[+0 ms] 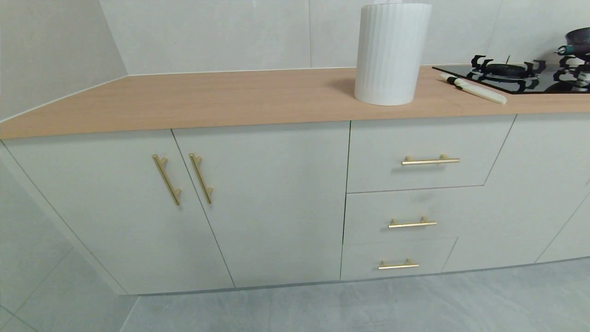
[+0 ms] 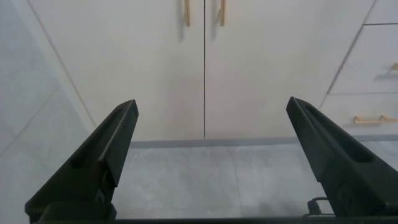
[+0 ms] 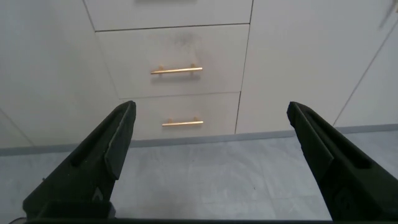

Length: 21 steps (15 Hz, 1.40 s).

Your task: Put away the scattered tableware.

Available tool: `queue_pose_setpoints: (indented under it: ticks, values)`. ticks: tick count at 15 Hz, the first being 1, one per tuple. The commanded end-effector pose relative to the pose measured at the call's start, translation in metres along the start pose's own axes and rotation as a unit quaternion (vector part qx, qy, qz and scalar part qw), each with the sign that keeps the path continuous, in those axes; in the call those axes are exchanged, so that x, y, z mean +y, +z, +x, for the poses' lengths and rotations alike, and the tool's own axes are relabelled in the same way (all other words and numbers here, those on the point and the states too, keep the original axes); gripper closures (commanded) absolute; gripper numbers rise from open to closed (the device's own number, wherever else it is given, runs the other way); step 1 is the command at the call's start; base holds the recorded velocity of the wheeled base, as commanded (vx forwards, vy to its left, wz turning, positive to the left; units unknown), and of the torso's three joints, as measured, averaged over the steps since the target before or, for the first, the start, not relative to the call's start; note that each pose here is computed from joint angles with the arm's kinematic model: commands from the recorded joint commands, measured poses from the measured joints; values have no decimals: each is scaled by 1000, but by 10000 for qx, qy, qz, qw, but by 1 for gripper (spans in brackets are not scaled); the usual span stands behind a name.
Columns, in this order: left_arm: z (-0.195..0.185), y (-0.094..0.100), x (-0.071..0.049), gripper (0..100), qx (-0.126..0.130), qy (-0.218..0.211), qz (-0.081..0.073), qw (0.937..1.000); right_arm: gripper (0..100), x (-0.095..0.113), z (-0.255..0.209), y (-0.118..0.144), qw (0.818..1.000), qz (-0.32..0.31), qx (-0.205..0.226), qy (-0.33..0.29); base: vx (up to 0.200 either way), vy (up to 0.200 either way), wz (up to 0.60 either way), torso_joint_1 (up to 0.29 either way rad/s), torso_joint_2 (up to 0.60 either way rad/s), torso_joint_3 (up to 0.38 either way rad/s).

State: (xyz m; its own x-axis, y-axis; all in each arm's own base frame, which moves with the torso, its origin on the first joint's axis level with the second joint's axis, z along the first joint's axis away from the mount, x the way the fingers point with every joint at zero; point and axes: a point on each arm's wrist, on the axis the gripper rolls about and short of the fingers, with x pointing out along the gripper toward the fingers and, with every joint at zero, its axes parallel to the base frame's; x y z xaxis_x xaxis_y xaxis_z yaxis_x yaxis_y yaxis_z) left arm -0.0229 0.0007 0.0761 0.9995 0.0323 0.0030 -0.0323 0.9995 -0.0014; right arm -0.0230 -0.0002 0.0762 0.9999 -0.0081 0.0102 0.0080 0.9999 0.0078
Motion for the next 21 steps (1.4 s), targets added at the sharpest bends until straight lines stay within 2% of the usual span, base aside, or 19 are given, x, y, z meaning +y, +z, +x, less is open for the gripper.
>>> queue_pose_setpoints:
  ticks: [1,9,21]
  values:
    - [0,0,0,0,7,7,-1,10000,0,0,0,0,10000,0,13,2,200,0,0,2,-2,2]
    - [0,0,0,0,0,7,-17,10000,0,0,0,0,10000,0,13,2,200,0,0,5,2,1]
    - [0,0,0,0,7,7,-32,10000,0,0,0,0,10000,0,13,2,0,0,50,0,0,0]
